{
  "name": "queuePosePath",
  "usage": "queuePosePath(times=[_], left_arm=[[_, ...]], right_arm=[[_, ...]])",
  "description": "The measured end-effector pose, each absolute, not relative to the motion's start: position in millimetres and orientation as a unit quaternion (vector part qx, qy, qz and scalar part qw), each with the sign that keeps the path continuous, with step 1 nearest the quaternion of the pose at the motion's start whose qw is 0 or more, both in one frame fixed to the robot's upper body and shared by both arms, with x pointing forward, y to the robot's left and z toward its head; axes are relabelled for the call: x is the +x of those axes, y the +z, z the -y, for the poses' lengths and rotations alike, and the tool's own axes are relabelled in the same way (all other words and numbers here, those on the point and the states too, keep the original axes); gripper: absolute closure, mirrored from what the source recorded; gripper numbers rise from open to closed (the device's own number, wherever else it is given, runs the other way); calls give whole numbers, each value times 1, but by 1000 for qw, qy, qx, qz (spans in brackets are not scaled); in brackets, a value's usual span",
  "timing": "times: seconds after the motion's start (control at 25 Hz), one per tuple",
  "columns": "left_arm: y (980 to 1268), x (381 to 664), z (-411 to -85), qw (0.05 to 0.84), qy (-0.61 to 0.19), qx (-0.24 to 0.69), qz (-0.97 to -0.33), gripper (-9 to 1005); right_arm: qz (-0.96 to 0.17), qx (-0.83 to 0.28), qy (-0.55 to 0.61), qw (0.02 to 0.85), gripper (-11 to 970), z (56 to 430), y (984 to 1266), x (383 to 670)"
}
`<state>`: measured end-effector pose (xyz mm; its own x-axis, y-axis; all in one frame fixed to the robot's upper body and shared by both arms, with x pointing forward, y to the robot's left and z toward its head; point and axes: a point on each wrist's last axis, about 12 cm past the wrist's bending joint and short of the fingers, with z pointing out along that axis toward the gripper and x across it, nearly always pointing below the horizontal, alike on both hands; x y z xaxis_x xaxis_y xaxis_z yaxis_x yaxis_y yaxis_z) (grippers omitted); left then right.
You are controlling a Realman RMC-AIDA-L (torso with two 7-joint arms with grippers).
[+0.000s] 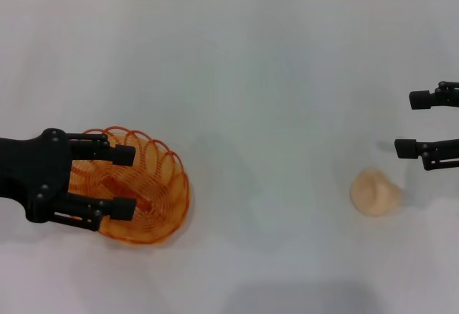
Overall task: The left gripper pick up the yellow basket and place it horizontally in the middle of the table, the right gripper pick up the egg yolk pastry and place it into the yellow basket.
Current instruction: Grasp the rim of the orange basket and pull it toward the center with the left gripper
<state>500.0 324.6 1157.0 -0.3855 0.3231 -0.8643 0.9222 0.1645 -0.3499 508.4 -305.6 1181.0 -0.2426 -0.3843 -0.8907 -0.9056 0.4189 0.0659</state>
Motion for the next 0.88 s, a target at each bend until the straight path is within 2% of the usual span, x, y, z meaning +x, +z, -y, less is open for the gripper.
queuePosePath(times=[0.88], left_arm=[[1161,508,-326,333,-450,449,-696,167]], right_arm=[[-726,-445,308,424,100,302,1179,511]])
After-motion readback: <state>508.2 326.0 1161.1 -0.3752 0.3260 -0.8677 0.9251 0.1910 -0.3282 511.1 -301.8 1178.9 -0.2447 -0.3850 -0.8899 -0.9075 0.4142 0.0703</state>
